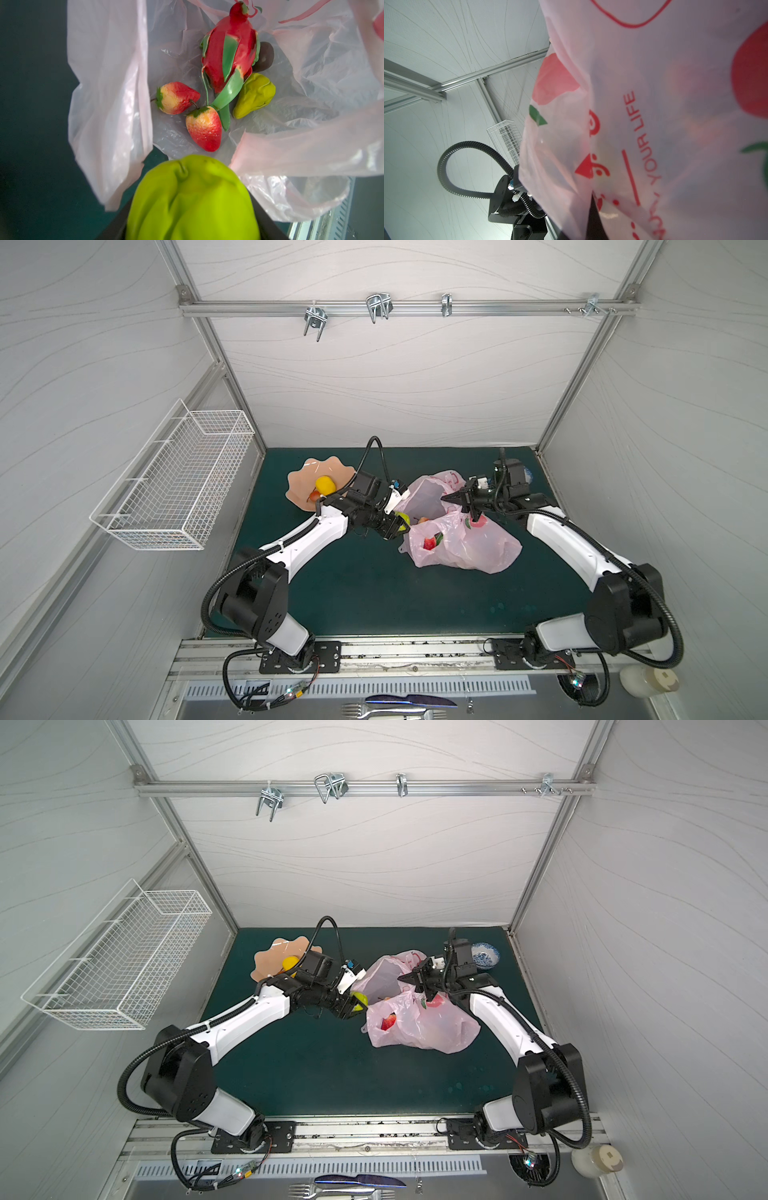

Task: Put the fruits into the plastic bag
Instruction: 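Lift the green pear with the left gripper and carry it to the bag, then lower the green pear into the bag mouth held by the right gripper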

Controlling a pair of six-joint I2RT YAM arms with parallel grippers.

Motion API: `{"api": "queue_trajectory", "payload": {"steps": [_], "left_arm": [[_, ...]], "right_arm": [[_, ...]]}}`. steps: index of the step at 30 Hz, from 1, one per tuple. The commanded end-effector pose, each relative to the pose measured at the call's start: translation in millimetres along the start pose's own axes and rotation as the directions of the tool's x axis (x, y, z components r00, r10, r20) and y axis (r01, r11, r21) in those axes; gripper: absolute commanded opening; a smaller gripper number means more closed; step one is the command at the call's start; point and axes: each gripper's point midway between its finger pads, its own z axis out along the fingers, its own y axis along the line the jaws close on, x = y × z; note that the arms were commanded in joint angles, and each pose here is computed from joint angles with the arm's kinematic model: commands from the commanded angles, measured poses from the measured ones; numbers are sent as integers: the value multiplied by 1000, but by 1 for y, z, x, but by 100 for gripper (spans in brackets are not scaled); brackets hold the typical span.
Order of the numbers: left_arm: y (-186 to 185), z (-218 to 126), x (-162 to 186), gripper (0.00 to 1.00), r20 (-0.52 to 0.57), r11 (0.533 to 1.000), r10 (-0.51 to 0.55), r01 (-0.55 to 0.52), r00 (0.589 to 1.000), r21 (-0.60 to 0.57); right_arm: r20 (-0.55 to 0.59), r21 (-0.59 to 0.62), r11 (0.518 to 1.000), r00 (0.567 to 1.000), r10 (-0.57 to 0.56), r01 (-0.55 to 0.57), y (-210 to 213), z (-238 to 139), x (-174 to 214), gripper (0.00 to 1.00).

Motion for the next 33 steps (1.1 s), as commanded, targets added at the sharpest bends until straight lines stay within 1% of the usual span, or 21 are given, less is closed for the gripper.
{"api": "queue_trajectory", "payload": {"steps": [1,4,9,13,25,33], "left_arm": [[4,6,-26,20,34,996,82,-81,996,-23],[13,17,-26,19,-4,994,103,-103,995,-42],[26,31,-31,18,-35,987,142,-144,989,-70],[29,43,-32,19,-55,982,171,-175,984,-74],[5,79,-27,18,-87,973,229,-230,969,2],[-12,103,-38,17,-83,970,240,-237,967,48]], "right_arm": [[-5,-5,1000,1000,-12,12,3,-4,8,0],[-3,-5,1000,1000,-14,14,4,-4,8,0],[-7,-3,1000,1000,-11,11,3,-4,9,0],[-8,-4,1000,1000,-12,12,4,-4,9,0],[-18,-6,1000,1000,-11,11,5,-3,9,0],[-22,-10,1000,1000,-13,13,7,-3,12,0]]}}
